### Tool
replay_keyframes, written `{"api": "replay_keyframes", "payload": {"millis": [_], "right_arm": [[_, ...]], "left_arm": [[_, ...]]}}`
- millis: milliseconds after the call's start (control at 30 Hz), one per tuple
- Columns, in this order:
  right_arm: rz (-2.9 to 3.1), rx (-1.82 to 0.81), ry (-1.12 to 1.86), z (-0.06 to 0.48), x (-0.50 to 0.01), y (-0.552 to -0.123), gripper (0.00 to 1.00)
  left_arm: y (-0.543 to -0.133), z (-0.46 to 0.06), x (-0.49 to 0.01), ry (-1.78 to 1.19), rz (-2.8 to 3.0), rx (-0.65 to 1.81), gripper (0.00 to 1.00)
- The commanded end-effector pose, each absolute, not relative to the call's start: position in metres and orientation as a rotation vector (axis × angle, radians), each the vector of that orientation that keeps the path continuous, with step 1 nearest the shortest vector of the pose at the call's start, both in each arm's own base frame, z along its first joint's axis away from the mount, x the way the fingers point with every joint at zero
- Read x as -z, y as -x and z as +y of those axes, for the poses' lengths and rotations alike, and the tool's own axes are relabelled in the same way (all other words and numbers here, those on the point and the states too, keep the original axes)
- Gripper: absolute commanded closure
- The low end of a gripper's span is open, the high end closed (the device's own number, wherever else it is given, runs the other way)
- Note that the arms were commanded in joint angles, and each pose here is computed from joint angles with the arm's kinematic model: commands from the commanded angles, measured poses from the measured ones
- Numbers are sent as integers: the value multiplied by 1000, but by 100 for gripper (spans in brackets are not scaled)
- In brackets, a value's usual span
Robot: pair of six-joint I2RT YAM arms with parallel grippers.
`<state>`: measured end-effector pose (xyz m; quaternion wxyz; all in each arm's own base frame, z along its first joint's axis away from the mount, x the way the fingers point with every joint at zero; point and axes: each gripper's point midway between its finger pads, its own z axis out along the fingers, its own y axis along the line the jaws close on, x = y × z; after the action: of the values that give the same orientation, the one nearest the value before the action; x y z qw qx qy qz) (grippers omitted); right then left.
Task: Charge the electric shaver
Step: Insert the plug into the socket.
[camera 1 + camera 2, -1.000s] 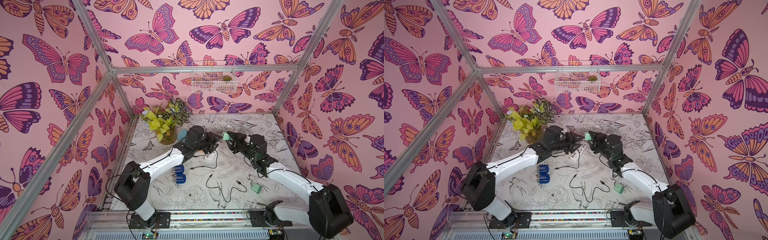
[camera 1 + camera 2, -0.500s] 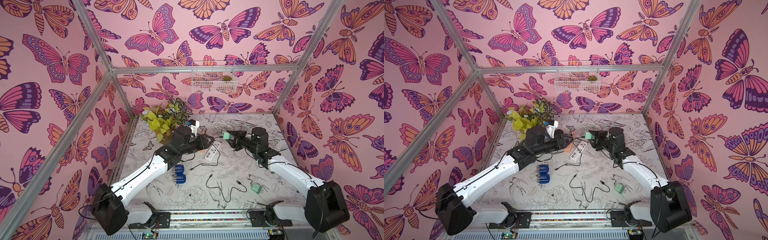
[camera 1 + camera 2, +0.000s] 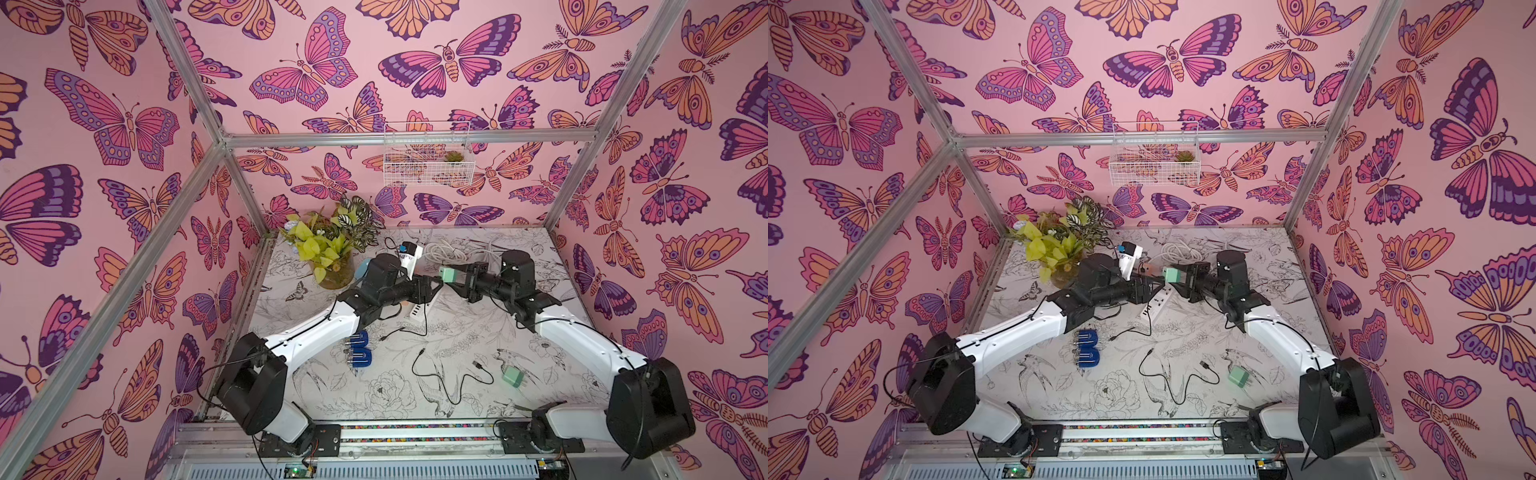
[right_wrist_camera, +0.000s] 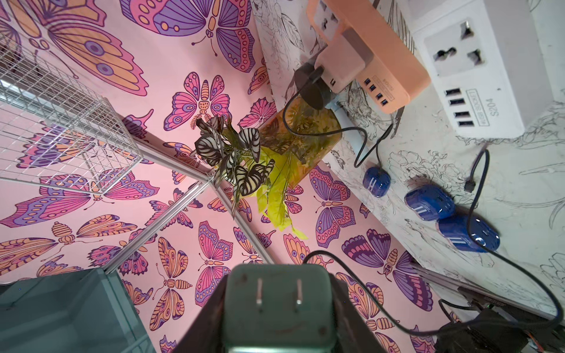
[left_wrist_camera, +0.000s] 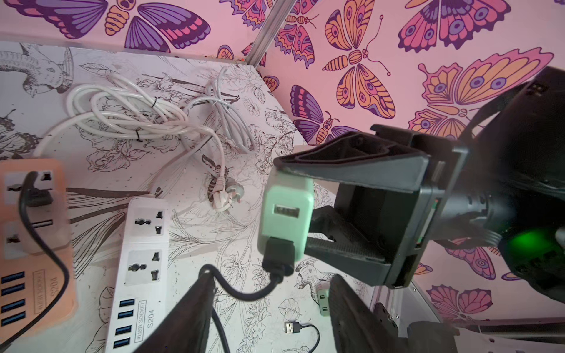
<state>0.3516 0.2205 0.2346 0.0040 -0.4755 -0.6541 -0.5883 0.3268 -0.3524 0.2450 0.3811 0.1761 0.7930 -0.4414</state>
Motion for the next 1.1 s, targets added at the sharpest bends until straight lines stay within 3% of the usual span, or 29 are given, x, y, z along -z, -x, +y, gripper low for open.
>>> {"api": "replay_keyframes", "payload": {"millis": [0, 400, 467, 633, 700, 1067], "right_arm": [[-2003, 1851, 1464, 222, -242, -342, 100], [-1935, 1866, 1488, 224, -245, -341, 100], [-1931, 1868, 1497, 223, -244, -342, 100], [-1929, 1860, 1509, 221, -241, -342, 100], [-1930, 1856, 1514, 221, -240, -341, 100], [-1924, 1859, 1489, 223, -243, -340, 100]], "left_arm": [[-329, -365, -256, -480, 1929, 1174, 41], [-338, -372, -249, -430, 1946, 1167, 64], [-338, -369, -250, -414, 1945, 1156, 59], [-337, -346, -247, -356, 1965, 1015, 21], [-337, -335, -245, -341, 1972, 961, 14], [-330, -366, -242, -494, 1974, 1133, 28]]}}
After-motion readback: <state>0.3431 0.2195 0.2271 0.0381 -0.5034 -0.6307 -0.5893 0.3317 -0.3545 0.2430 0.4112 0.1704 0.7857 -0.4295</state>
